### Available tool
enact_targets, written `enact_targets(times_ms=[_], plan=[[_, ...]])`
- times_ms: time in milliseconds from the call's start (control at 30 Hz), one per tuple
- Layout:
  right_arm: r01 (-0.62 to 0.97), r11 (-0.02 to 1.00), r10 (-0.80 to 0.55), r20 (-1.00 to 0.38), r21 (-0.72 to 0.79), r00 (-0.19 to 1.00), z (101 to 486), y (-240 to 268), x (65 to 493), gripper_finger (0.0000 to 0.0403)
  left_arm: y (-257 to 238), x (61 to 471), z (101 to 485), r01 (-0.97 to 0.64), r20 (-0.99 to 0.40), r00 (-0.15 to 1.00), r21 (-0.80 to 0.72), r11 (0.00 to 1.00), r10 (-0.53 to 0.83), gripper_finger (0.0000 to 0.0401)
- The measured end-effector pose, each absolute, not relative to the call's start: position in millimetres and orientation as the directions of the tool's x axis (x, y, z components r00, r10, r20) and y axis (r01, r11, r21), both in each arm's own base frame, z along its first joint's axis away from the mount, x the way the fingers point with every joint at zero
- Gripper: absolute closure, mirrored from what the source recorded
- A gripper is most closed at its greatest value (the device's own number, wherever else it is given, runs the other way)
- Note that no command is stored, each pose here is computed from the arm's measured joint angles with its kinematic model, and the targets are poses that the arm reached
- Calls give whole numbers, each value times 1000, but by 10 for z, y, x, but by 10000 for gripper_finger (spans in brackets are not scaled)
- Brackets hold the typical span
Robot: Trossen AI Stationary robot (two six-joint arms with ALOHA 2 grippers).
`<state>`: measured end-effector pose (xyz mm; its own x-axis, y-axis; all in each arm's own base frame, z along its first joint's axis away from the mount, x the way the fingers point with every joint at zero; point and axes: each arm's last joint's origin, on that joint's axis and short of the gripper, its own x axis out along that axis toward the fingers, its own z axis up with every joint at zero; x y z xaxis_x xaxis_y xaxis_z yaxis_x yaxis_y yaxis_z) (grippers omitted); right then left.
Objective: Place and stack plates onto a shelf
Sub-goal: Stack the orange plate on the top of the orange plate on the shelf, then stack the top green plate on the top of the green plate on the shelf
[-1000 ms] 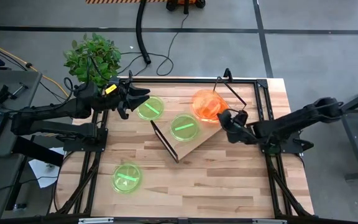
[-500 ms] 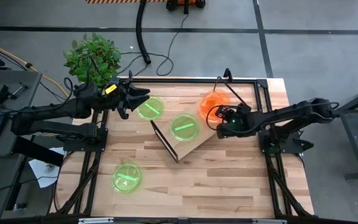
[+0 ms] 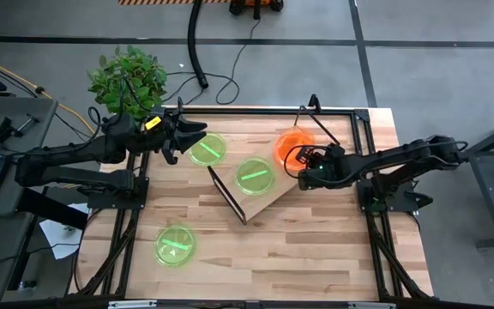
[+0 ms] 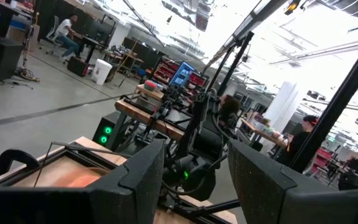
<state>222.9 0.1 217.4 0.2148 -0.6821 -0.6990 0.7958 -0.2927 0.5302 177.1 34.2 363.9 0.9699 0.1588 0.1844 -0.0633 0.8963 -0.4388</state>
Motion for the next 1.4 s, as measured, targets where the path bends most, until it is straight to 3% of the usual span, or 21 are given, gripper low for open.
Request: enact_targets(times_ms=[167, 567, 900, 1300, 1400], plan=[[793, -303, -686, -699, 529, 205, 2174, -32, 2228, 383, 342, 1771, 3639, -63, 184, 970, -439, 896, 159, 231], [810, -264, -678, -698, 524, 230, 2200, -67, 2274, 248, 342, 1771, 3639, -63, 184, 970, -439, 896, 159, 231], [872, -154, -633, -724, 465, 274, 2322, -44, 2255, 233, 342, 1770, 3636, -65, 181, 970, -439, 896, 159, 231], [811, 240, -534, -625, 533, 569, 2679, 205, 2198, 233, 340, 1780, 3617, -66, 162, 976, -427, 902, 148, 231], [773, 312, -502, -594, 553, 628, 2753, 278, 2175, 233, 340, 1843, 3580, -32, 105, 991, -404, 914, 82, 231]])
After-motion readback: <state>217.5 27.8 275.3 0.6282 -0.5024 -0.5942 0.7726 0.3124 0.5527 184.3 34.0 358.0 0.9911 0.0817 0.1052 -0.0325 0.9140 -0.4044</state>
